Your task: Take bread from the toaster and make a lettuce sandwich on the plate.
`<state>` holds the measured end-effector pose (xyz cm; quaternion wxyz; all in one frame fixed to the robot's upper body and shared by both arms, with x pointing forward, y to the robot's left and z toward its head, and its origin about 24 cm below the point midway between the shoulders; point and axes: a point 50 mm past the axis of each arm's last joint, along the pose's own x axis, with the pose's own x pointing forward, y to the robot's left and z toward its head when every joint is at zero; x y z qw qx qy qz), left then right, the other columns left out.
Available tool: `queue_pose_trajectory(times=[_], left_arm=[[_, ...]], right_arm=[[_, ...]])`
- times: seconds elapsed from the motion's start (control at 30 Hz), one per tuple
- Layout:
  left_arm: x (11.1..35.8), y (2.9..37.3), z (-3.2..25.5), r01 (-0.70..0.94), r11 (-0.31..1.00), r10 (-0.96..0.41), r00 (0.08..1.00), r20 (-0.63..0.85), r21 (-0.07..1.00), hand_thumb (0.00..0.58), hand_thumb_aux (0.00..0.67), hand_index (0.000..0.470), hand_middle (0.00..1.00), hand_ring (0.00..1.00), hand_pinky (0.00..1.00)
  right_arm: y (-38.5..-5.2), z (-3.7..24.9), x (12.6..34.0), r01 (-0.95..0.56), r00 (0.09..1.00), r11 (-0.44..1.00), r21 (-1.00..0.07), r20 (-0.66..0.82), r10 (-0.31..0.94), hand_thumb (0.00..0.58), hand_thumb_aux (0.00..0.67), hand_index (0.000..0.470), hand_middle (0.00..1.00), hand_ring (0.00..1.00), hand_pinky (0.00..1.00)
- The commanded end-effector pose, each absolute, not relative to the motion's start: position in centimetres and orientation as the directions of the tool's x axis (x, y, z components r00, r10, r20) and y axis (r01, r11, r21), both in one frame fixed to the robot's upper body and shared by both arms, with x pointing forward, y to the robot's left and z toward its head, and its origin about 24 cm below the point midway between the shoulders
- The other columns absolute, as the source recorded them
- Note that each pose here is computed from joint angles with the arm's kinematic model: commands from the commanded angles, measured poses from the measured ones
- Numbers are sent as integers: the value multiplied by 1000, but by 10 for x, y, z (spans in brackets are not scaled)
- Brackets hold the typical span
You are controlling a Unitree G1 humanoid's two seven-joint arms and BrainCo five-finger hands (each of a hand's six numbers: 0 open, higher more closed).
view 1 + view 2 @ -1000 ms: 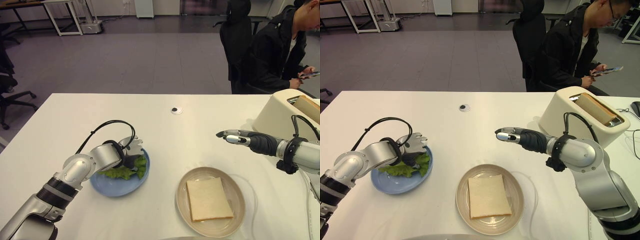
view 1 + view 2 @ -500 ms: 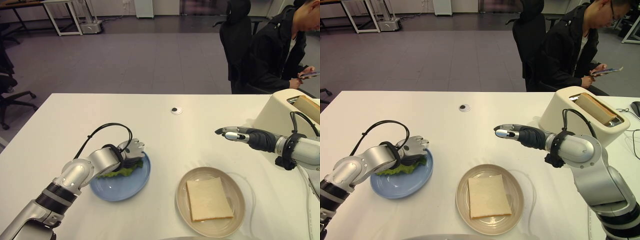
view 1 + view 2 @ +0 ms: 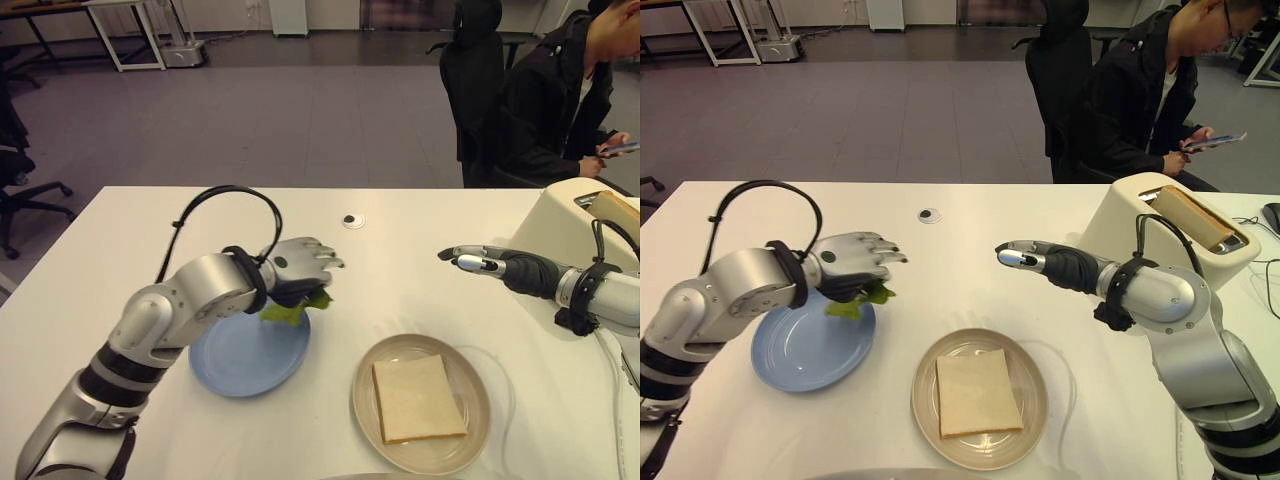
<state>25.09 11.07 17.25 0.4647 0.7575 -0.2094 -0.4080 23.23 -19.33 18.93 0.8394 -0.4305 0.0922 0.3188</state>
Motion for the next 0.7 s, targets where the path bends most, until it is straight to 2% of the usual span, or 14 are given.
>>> queue_pose_trajectory(times=[0.03,0.17,0.33,0.47,0.7], left_arm=[[232,78,169,111,-421,-806,410,-427,900,580,670,470,0,0,0],[216,48,169,145,-363,-881,269,-389,921,580,670,470,0,0,0],[203,24,158,198,-344,-911,168,-377,918,580,670,470,0,0,0],[202,11,150,216,-331,-920,144,-365,919,580,670,470,0,0,0],[198,-11,123,131,-369,-912,141,-385,920,580,670,470,0,0,0]], right_arm=[[-205,193,233,-568,820,462,-681,-420,390,0,0,0,0,0,0],[-212,193,233,-541,840,486,-686,-412,352,0,0,0,0,0,0],[-214,193,231,-530,848,496,-688,-408,339,0,0,0,0,0,0],[-216,192,228,-525,851,505,-686,-411,326,0,0,0,0,0,0],[-216,189,225,-530,848,505,-681,-416,329,0,0,0,0,0,0]])
